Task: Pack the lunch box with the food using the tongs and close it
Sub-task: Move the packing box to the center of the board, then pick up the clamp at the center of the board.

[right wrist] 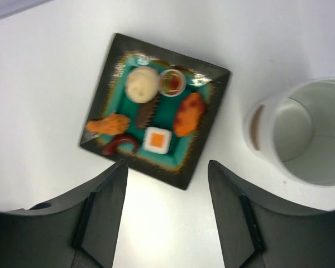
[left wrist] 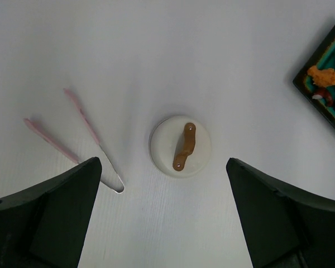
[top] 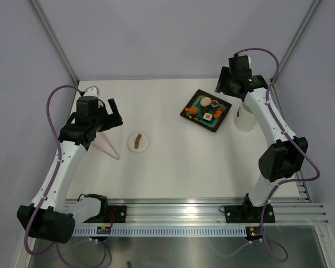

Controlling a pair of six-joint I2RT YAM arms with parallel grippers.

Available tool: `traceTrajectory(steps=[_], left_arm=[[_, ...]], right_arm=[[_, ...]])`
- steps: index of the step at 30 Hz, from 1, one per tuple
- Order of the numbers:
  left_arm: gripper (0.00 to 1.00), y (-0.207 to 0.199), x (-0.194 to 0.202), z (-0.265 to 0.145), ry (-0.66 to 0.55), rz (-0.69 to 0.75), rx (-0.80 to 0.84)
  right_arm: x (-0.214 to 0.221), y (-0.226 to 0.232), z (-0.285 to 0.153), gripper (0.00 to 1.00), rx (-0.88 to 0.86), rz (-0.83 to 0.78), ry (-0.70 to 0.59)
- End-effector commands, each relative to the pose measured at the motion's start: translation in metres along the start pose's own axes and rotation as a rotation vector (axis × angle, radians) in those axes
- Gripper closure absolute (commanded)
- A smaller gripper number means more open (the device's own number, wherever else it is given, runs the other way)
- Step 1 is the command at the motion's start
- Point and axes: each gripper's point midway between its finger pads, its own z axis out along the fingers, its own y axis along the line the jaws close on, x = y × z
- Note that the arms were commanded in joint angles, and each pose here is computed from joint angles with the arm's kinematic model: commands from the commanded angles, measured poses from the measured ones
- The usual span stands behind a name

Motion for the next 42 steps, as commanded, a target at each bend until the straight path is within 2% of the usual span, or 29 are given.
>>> traceTrajectory(steps=[1, 3, 6, 10, 14, 20, 27, 32, 39, 42], left_arm=[[0.01, 0.012, -0.013, 0.0, -0.012, -0.001, -0.096], [0.01, 0.017, -0.008, 0.006, 0.013, 0.036, -0.123], [0.09, 0.007, 0.009, 0.018, 0.094, 0.13, -0.083], [0.11, -0.011, 0.031, 0.032, 0.171, 0.192, -0.089], [0.14, -0.008, 0.029, 0.038, 0.147, 0.115, -0.116], [0.22, 0.05, 0.041, 0.055, 0.207, -0.074, -0.289], [0.45, 0.095, 0.059, 0.096, 0.254, -0.199, -0.491], [0.46, 0.114, 0.067, 0.118, 0.262, -0.263, -0.575], [0.49, 0.119, 0.093, 0.142, 0.327, -0.285, -0.587], [0.57, 0.119, 0.103, 0.149, 0.345, -0.296, -0.582]], right_arm=[[-0.01, 0.046, -0.046, 0.32, -0.075, -0.077, -0.083], [0.002, 0.062, -0.049, 0.31, -0.105, -0.094, -0.067], [0.028, 0.087, -0.051, 0.3, -0.165, -0.103, -0.024], [0.055, 0.095, -0.042, 0.3, -0.185, -0.105, 0.041], [0.104, 0.136, -0.051, 0.3, -0.245, -0.216, 0.109], [0.153, 0.163, -0.049, 0.28, -0.294, -0.253, 0.189], [0.163, 0.18, -0.053, 0.26, -0.33, -0.257, 0.206], [0.16, 0.177, -0.059, 0.25, -0.332, -0.247, 0.194], [0.166, 0.17, -0.062, 0.24, -0.325, -0.244, 0.201], [0.168, 0.168, -0.062, 0.24, -0.322, -0.245, 0.206]])
